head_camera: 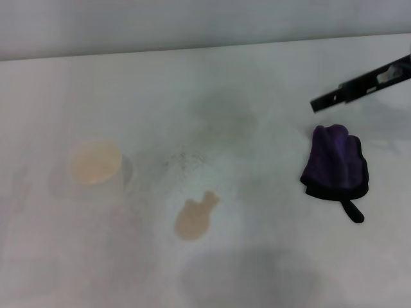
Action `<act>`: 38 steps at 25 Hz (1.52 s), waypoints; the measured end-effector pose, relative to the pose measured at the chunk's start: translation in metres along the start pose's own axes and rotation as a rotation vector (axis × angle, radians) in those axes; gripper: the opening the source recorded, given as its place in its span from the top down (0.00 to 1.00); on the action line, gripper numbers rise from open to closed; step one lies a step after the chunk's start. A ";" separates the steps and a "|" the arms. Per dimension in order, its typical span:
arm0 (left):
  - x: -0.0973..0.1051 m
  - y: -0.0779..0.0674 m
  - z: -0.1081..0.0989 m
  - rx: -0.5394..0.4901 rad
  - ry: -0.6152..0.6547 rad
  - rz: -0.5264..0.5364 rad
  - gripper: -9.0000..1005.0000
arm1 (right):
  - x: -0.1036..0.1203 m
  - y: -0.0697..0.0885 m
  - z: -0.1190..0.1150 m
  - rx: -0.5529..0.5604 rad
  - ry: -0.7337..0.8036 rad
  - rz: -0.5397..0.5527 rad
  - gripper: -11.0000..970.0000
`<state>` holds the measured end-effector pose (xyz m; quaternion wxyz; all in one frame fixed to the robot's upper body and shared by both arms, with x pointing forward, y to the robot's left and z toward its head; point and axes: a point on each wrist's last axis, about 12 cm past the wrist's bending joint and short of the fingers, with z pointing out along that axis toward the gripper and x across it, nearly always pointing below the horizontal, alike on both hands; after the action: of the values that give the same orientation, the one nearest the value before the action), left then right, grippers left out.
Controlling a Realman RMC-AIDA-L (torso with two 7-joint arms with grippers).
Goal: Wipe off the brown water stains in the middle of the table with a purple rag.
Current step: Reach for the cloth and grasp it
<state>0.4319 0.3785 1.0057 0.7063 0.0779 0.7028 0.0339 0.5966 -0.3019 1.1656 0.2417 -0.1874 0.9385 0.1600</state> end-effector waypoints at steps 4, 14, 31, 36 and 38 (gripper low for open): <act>-0.003 0.000 0.006 0.006 -0.012 0.004 0.11 | -0.003 0.017 0.010 0.071 0.132 -0.034 0.21; -0.007 0.001 0.016 0.006 -0.026 0.032 0.11 | -0.009 0.041 0.032 0.225 0.283 -0.077 0.22; -0.008 -0.004 0.028 0.016 -0.022 0.046 0.11 | -0.002 0.040 0.065 0.276 0.410 -0.088 0.23; -0.009 -0.003 0.030 0.021 -0.024 0.052 0.11 | 0.000 0.042 0.067 0.283 0.422 -0.099 0.24; -0.009 -0.003 0.031 0.023 -0.024 0.055 0.11 | 0.001 0.043 0.067 0.285 0.432 -0.104 0.24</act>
<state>0.4621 0.3720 1.0146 0.7125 0.1057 0.6923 0.0442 0.6042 -0.2384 1.1182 0.0674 -0.2295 0.9705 -0.0300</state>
